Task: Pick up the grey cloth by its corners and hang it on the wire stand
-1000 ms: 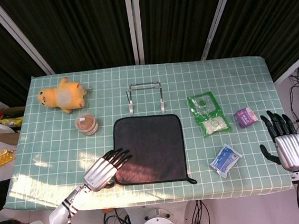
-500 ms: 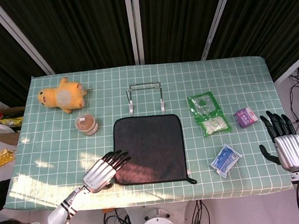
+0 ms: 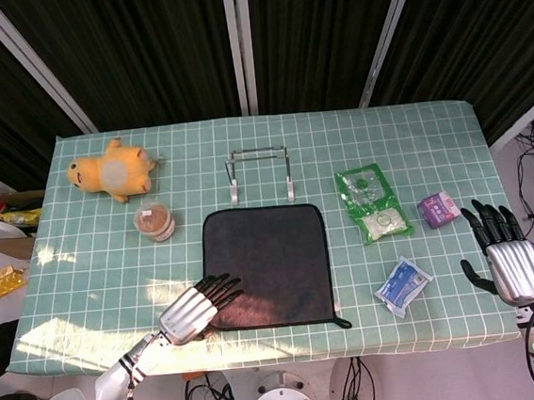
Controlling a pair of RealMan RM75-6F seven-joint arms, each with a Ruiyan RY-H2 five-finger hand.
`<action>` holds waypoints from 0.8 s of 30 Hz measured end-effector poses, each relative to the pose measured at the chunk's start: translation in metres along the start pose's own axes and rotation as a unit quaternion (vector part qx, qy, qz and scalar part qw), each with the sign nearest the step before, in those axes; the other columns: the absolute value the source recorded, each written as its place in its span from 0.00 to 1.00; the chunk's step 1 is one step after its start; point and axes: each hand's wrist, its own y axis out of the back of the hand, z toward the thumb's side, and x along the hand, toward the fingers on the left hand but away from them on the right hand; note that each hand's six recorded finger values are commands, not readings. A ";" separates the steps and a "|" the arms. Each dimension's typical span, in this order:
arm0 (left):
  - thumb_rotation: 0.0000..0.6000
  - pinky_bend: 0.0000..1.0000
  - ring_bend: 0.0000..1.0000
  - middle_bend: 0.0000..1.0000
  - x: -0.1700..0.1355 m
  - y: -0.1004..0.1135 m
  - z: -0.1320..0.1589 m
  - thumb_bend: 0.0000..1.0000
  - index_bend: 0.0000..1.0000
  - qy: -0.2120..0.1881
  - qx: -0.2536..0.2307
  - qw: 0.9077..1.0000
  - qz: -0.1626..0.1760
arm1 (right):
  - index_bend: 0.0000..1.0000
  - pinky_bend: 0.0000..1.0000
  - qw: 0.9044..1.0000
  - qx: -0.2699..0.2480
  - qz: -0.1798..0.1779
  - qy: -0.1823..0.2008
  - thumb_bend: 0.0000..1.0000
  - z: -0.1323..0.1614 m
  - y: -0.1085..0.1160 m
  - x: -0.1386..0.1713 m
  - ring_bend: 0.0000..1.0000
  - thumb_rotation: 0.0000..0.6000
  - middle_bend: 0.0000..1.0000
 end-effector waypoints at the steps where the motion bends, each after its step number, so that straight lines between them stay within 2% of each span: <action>1: 1.00 0.19 0.08 0.09 0.002 0.000 0.001 0.18 0.22 -0.003 -0.001 1.000 0.001 | 0.00 0.00 1.000 0.000 0.000 -0.001 0.33 0.000 0.000 0.000 0.00 1.00 0.00; 10: 1.00 0.19 0.09 0.10 0.013 -0.003 0.004 0.29 0.31 -0.013 -0.006 1.000 0.009 | 0.00 0.00 1.000 0.001 0.002 -0.004 0.33 -0.003 -0.001 0.001 0.00 1.00 0.00; 15: 1.00 0.19 0.09 0.12 0.015 -0.001 0.004 0.38 0.42 -0.013 -0.012 1.000 0.019 | 0.00 0.00 1.000 0.001 0.004 -0.006 0.33 -0.004 -0.003 0.001 0.00 1.00 0.00; 24: 1.00 0.20 0.09 0.15 0.015 0.004 0.004 0.41 0.61 -0.012 -0.024 0.999 0.032 | 0.00 0.00 1.000 0.000 0.009 -0.004 0.33 -0.004 -0.006 0.001 0.00 1.00 0.00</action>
